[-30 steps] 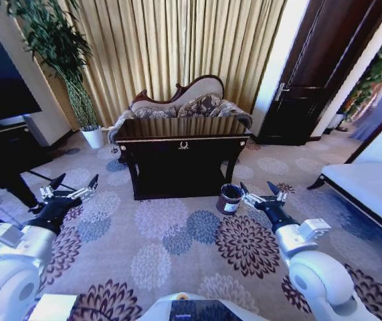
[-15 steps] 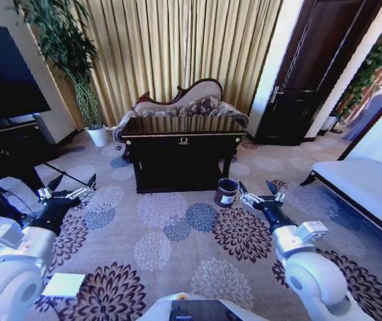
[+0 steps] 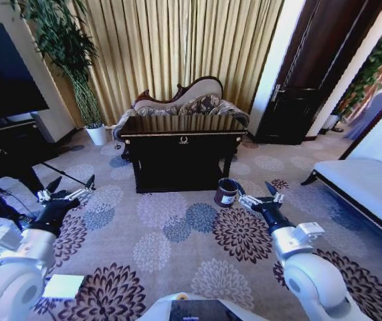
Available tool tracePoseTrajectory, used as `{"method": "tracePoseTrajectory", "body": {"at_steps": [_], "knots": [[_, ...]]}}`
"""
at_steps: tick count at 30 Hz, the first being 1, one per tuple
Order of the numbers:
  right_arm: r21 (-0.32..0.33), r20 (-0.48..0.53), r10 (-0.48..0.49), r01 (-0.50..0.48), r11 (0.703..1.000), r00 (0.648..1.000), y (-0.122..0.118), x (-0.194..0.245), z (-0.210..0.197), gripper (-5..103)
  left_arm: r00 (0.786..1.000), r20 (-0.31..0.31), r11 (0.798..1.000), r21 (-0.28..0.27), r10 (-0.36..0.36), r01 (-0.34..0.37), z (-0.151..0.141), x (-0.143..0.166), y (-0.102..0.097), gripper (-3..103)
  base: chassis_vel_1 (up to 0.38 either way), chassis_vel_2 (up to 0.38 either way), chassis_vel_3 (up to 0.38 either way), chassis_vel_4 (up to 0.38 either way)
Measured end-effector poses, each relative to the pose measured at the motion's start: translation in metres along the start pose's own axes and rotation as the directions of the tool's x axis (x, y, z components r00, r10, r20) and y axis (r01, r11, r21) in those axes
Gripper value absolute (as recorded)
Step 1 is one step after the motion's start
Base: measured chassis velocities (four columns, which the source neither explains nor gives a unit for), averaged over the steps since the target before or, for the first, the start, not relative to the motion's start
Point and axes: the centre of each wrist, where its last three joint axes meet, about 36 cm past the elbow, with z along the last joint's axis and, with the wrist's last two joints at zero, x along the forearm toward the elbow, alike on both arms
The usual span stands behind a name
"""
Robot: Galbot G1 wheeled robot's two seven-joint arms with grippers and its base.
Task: Move to the front of the table and place the trash on the table into the trash bin.
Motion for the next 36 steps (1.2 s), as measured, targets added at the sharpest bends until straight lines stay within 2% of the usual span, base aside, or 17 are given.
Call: {"method": "tracePoseTrajectory", "body": {"at_steps": [36], "knots": [[0.008, -0.012, 0.002, -0.001, 1.0, 1.0, 0.0002, -0.0004, -0.0028, 100, 1.0, -0.012, 1.0, -0.003, 0.0, 0.0, -0.0002, -0.0001, 0.0, 100, 0.0, 0.0, 0.0, 0.0]]}}
